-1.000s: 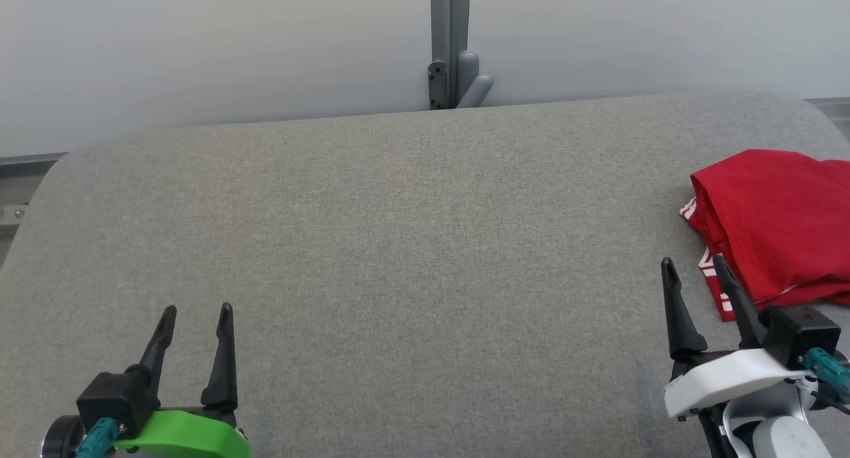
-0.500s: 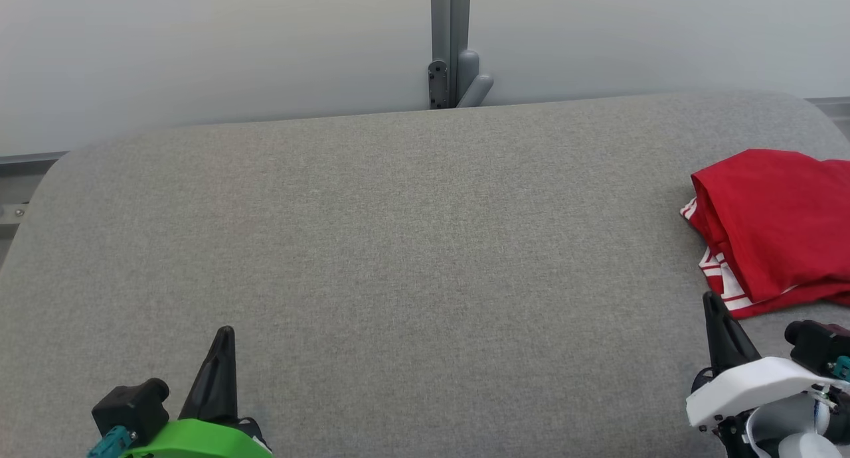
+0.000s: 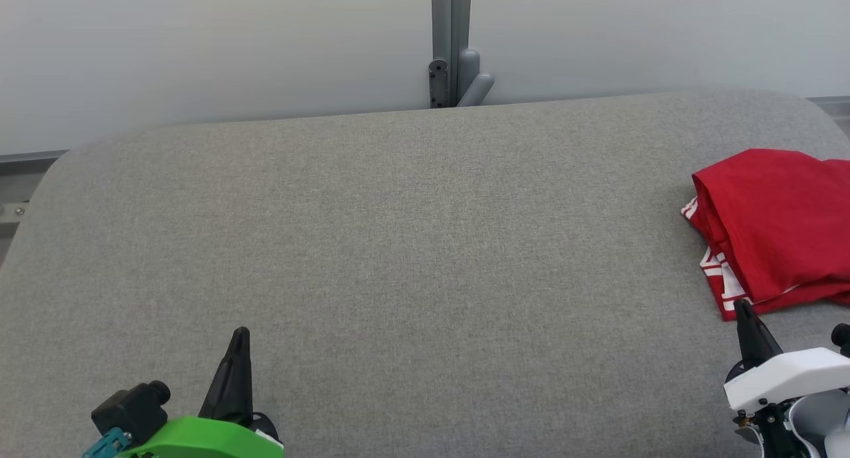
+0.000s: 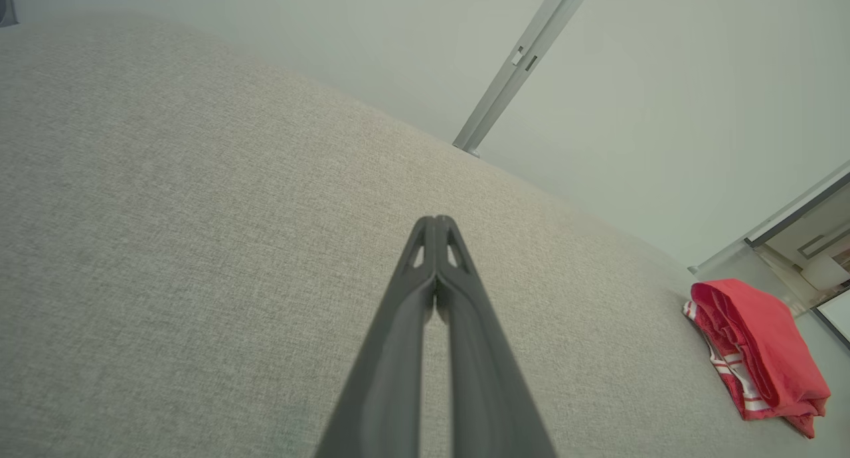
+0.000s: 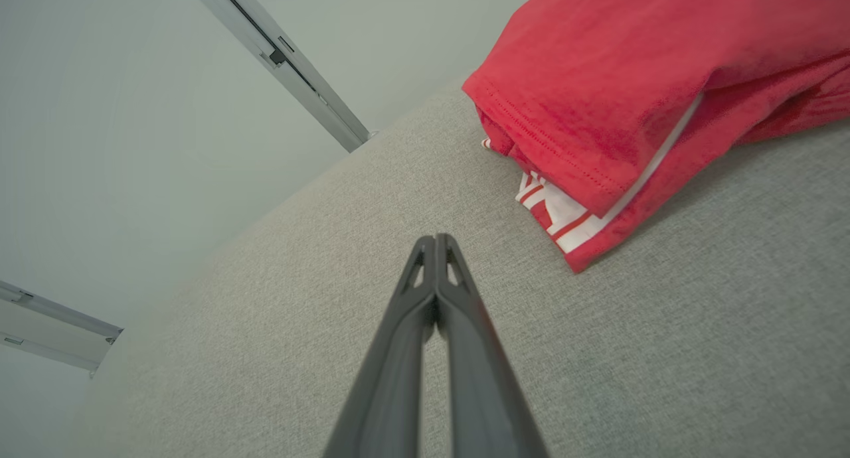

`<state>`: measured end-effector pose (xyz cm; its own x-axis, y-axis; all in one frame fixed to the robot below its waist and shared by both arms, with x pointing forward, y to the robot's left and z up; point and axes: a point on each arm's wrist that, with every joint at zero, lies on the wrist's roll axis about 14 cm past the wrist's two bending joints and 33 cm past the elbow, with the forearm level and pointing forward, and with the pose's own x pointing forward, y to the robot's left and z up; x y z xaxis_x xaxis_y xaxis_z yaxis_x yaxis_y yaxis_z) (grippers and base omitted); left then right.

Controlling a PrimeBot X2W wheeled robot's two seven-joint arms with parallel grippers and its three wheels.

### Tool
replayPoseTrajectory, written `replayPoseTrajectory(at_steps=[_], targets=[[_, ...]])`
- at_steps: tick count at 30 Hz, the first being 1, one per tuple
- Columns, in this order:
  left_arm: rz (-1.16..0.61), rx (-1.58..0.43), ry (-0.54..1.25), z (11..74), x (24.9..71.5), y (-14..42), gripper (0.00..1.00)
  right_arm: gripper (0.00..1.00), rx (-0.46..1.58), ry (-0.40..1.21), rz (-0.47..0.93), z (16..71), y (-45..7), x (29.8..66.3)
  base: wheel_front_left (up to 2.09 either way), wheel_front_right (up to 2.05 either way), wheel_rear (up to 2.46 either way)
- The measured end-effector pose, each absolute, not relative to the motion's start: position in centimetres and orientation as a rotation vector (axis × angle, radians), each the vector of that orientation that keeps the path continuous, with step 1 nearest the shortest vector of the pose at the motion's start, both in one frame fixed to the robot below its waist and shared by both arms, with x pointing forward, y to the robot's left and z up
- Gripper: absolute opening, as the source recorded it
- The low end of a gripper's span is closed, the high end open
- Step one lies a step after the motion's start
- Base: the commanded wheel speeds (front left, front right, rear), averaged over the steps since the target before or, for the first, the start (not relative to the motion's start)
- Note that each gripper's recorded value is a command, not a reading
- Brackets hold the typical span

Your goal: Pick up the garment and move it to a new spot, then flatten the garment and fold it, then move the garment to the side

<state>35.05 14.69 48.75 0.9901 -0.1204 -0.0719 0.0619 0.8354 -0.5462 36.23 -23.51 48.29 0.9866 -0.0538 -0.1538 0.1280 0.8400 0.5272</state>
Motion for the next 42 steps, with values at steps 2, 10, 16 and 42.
replayPoseTrajectory(at_steps=[2, 10, 16, 42], targets=[[-0.099, -0.602, 0.106, 48.8, 35.1, 14.5, 0.0, 0.0, 0.596, 0.144, -0.106, 48.1, -23.8, 36.2, 0.0, 0.0, 0.0], [-0.096, -0.72, 0.108, 48.8, 35.3, 14.0, 0.0, 0.0, 0.715, 0.161, -0.134, 47.8, -25.0, 36.2, 0.0, 0.0, 0.0], [-0.091, -0.797, 0.106, 48.9, 35.5, 13.7, 0.0, 0.0, 0.801, 0.172, -0.15, 47.5, -25.7, 36.1, 0.0, 0.0, 0.0], [-0.071, -1.095, 0.099, 49.0, 36.0, 12.5, 0.0, 0.0, 1.117, 0.161, -0.165, 47.5, -28.0, 36.0, 0.0, 0.0, 0.0]])
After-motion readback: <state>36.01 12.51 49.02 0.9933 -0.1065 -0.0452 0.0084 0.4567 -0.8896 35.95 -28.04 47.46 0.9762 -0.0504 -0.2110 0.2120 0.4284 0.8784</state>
